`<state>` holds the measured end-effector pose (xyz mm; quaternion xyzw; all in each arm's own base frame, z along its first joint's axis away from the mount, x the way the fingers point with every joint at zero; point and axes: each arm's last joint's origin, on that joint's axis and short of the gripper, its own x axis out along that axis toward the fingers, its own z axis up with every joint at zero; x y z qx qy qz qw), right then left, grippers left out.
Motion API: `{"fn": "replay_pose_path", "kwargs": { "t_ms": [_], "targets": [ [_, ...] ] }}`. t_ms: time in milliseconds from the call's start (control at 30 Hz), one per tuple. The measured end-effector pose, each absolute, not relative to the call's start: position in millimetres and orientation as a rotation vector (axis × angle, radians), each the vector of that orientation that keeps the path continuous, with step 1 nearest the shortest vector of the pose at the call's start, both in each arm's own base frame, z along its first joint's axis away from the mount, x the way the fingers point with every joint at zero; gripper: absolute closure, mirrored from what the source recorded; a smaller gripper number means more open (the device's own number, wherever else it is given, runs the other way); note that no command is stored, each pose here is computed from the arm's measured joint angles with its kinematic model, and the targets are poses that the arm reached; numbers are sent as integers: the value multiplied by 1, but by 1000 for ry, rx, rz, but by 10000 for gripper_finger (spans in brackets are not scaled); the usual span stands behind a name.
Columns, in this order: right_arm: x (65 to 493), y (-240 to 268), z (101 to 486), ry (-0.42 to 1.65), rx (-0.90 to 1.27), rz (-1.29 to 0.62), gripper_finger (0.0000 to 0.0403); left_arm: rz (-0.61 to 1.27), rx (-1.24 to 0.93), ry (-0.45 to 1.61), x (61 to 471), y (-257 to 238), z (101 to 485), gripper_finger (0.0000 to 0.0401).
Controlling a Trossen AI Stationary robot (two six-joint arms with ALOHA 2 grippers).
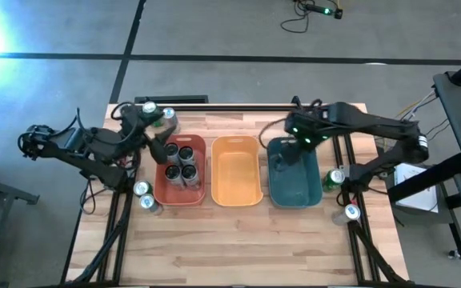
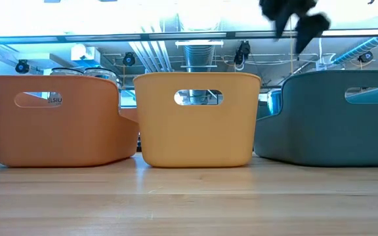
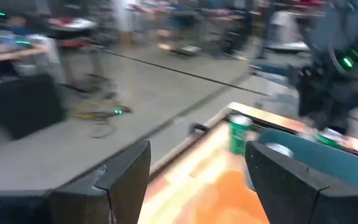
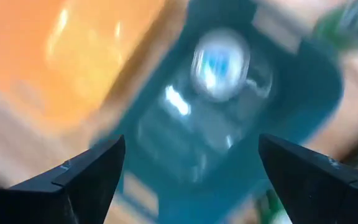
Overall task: Sort soda cans
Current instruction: Put the bottom right blue soda can into the blue bin
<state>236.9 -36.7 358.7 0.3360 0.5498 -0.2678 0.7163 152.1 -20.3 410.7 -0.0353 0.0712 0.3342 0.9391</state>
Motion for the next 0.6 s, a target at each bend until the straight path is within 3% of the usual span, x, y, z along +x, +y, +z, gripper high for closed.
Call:
{"fn": "replay_pose_path", "kwargs": {
  "t_ms": [100, 433, 500, 600],
  "targets": [
    [223, -13, 368, 1356, 755, -517, 48, 585, -66, 192, 157, -24, 406, 154],
    [209, 60, 353, 1503, 662, -359, 85, 584, -52, 226, 193, -34, 398, 154],
    [204, 71, 344, 1545, 667, -388, 90, 582, -83, 189, 202, -37, 405, 154],
    [197, 79, 324, 1590, 787, -598, 94, 584, -158, 139, 219, -42, 415, 154]
  ]
}}
